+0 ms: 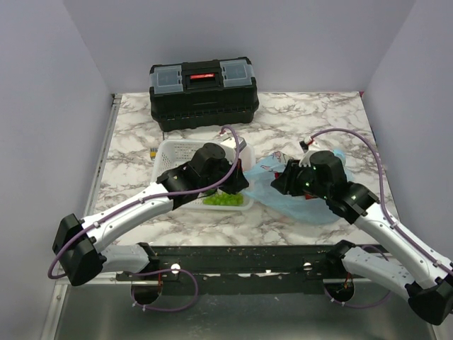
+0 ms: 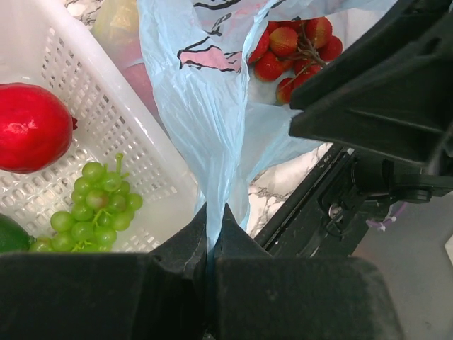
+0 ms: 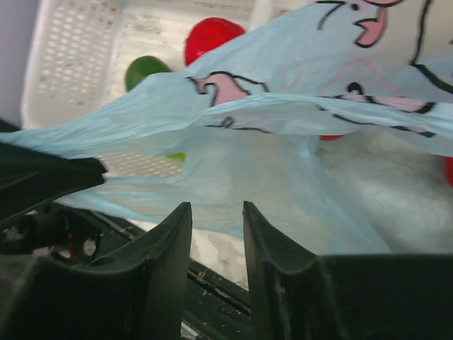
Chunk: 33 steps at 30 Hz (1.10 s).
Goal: Take the fake fruits out of the plastic bag
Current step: Take out the fake fruit from the plastic bag.
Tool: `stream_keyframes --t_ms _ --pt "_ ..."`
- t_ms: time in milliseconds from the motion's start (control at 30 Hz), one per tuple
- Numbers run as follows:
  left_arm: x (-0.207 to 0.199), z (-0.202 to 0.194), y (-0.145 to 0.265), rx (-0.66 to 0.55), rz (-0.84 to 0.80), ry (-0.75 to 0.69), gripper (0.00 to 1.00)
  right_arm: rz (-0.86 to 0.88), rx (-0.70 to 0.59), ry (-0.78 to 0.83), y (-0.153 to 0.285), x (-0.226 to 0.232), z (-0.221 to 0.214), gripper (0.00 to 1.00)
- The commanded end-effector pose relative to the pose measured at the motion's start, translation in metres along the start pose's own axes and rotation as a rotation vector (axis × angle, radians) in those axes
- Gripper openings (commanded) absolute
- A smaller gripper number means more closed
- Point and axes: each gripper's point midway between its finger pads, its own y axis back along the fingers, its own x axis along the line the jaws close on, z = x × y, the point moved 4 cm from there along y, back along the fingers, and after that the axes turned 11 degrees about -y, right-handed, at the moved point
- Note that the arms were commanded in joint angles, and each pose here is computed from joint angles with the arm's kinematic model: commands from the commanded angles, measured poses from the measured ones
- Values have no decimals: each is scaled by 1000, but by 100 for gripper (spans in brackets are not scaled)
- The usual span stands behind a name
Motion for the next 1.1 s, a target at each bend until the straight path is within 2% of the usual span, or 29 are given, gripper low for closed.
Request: stream_keyframes --t_ms 0,133,300,500,700,833,1067 --pt "-2 4 6 4 7 -24 0 -186 -81 -52 -8 -32 1 33" --pt "-5 5 11 -7 -2 -23 0 -254 -101 -93 -23 -47 -3 26" --pt "-15 16 18 -18 -51 -28 0 -315 -112 -142 -46 -67 -15 26" --pt "-27 24 19 -22 -116 -26 0 -379 -204 -214 -64 -84 -12 26" --pt "-34 30 27 -38 -136 -40 0 -345 -252 -236 -63 -77 -2 32" --pt "-34 33 31 -47 -135 -53 0 -317 -267 -240 -57 -73 5 41" --pt "-42 35 28 -36 -178 -56 0 -360 -253 -209 -70 -83 8 46"
